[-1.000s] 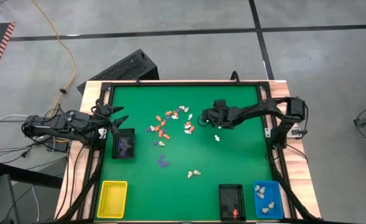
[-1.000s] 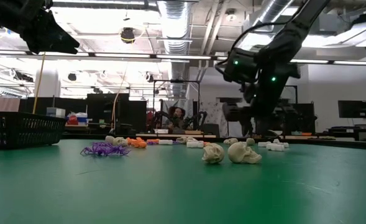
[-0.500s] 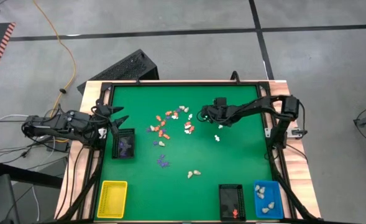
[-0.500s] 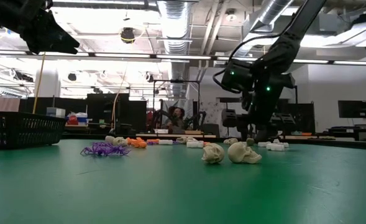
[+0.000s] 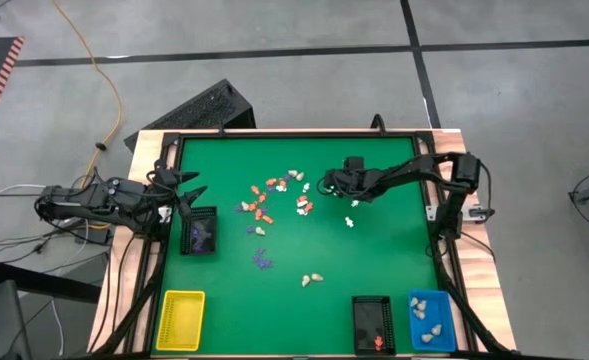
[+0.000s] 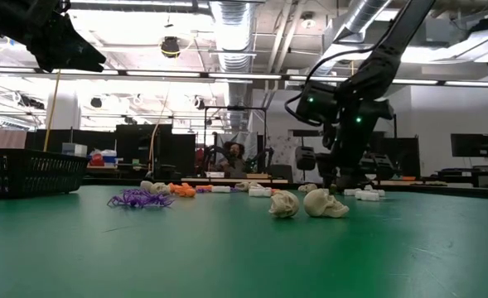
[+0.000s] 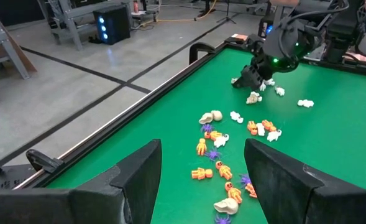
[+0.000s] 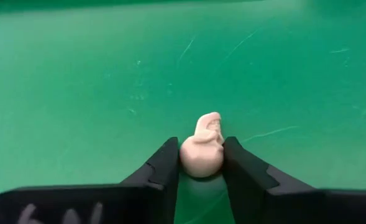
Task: Sort Halloween decoration
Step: Put the white skull toy into the blue basket
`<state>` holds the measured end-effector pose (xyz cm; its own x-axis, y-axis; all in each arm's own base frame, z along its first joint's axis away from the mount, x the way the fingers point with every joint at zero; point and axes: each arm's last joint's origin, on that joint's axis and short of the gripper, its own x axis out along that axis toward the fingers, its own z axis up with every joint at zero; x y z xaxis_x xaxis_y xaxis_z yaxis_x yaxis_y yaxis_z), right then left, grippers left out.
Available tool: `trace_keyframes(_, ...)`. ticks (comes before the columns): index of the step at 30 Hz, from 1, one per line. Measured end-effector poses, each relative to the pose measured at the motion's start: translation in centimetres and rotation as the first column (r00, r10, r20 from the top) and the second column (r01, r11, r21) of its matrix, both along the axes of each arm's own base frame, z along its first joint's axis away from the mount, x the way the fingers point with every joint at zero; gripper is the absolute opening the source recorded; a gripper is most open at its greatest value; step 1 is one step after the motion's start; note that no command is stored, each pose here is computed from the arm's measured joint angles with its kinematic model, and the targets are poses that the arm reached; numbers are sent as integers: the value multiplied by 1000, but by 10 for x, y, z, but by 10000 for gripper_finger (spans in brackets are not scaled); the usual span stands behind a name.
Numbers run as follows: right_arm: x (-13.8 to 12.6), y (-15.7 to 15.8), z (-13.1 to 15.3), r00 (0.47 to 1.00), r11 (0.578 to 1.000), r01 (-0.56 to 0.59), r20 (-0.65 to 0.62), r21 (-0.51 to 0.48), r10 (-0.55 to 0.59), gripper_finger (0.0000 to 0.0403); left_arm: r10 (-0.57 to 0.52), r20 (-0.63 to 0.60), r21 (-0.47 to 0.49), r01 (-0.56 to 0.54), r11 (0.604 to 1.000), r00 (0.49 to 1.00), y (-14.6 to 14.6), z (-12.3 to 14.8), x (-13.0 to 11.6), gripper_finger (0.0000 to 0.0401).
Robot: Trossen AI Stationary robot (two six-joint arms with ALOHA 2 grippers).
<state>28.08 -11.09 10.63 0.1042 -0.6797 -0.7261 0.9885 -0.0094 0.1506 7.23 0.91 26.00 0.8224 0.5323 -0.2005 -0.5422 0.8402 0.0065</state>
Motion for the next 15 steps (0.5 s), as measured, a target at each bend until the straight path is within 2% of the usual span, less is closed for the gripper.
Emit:
trace_keyframes(3, 0, 0, 0, 1000, 1000, -3, -1, 7, 3, 105, 0, 0, 0, 0, 1000, 1000, 0, 0, 0, 221)
trace_keyframes(9, 0, 1, 0, 1000, 1000, -14, -5, 11, 14, 103, 1, 0, 0, -1, 1000, 1000, 0, 0, 0, 221)
trace_keyframes(15, -1, 8, 21, 990, 990, -138, 1, 19, 138, 103, 1, -1, 0, -1, 1000, 1000, 0, 0, 0, 221)
